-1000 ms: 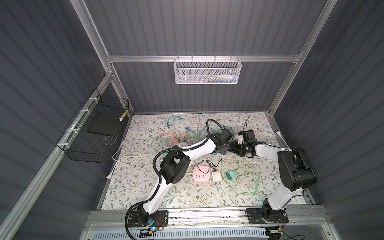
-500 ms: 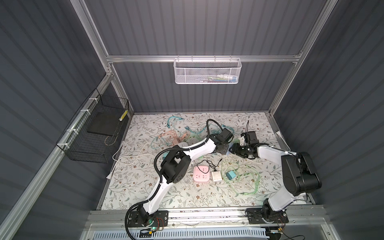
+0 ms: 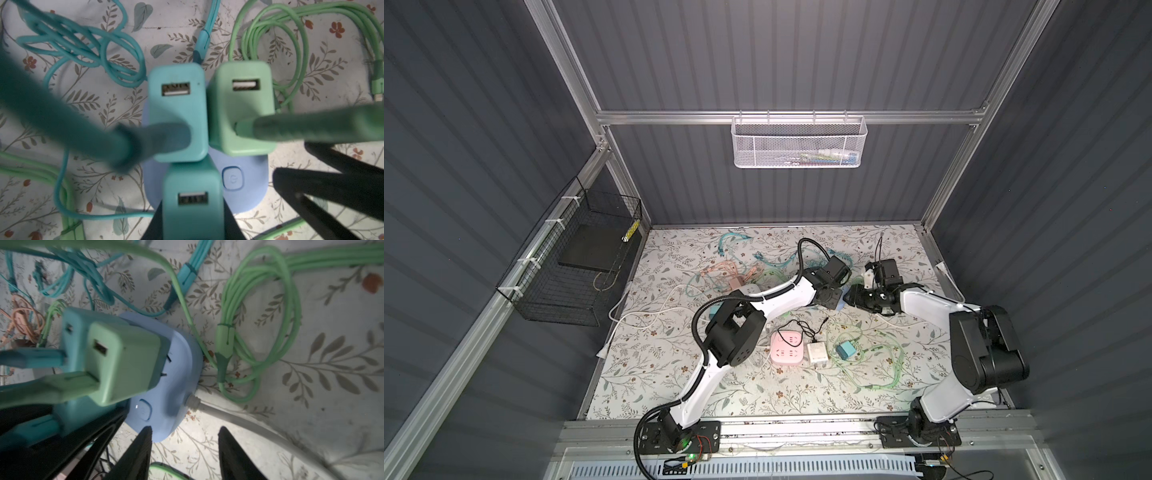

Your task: Pull the plug off the socket

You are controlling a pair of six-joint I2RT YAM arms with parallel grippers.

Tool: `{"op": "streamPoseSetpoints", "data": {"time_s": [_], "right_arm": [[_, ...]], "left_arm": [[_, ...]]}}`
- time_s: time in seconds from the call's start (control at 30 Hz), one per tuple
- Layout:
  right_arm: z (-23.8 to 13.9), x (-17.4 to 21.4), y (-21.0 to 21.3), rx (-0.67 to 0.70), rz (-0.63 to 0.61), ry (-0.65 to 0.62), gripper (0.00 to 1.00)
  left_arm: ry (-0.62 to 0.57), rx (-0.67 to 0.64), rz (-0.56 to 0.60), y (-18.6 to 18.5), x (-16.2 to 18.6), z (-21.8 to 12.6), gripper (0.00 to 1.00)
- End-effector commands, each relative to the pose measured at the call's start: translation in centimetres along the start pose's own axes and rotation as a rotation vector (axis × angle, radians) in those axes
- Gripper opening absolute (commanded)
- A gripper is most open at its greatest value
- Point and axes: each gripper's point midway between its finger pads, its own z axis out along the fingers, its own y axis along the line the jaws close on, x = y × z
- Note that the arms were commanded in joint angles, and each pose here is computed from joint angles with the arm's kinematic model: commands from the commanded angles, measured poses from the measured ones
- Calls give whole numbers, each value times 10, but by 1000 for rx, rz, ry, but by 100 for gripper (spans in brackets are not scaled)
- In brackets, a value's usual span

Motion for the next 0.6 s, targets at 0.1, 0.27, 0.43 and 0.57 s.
{"op": "streamPoseSetpoints", "data": {"time_s": [0.1,0.27,0.43,0.57], "right_arm": [[9,-10,0,3,-14,-3,51],[7,-11,0,6,-20,-11,51],[-9,-15,3,13,-47,-48,51],[-5,-16,0,18,-55,-28,49]], "left_arm": [[19,78,59,-17,9,-1,19],[45,79,86,-17,16,0,19],[73,60,104,-13,22,0,19],[72,79,108,-17,21,-1,19]]}}
